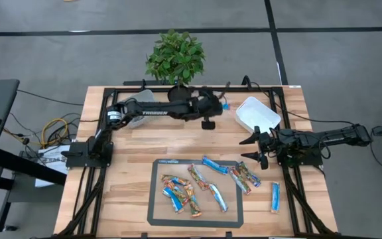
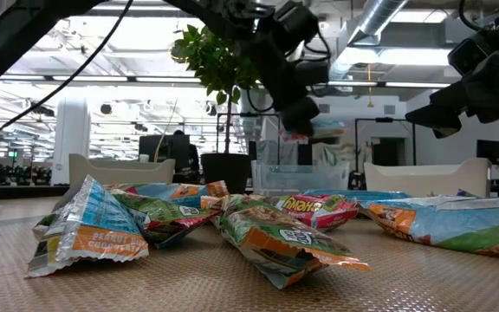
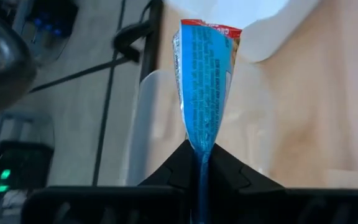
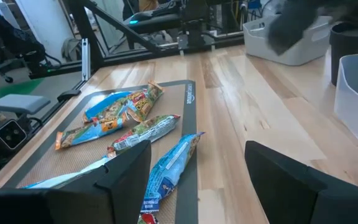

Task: Pick and place Granola Bars by type
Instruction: Put the red granola bar into the transparent bin

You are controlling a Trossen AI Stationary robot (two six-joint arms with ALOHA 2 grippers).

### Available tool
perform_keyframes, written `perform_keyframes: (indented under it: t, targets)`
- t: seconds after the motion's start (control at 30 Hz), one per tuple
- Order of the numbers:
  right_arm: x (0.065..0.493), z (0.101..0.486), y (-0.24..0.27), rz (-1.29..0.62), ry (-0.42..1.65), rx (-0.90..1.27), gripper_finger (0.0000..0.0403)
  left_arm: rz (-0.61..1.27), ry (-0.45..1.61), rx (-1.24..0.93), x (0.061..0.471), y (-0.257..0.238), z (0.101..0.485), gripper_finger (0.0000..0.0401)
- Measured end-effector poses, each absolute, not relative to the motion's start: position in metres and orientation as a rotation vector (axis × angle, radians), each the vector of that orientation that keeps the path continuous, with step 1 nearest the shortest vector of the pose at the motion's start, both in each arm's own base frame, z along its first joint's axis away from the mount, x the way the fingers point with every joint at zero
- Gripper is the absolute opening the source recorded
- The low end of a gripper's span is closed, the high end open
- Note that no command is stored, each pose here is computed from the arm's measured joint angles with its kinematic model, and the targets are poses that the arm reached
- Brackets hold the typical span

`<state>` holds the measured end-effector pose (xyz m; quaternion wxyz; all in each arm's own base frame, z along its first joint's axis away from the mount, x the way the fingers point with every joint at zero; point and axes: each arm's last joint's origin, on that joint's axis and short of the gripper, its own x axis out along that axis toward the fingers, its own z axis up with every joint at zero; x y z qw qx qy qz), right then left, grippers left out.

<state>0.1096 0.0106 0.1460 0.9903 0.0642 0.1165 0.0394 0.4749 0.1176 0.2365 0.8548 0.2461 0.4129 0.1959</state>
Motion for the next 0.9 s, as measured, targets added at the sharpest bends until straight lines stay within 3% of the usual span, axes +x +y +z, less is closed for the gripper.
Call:
perform_keyframes:
  t: [0.5,0.7,0.9]
  targets:
    - [0.110,0.146,0.011,0.079,0.234,0.129,0.0256,0.500,0.926,0.493,0.461,0.159,0.235,0.0017]
    - [0.110,0.146,0.011,0.079,0.234,0.129,0.0256,0.366,0.942,0.472,0.462,0.154,0.225,0.0017]
    - [0.110,0.146,0.011,0.079,0.234,0.129,0.0256,0.312,0.958,0.518,0.470,0.151,0.204,0.0069]
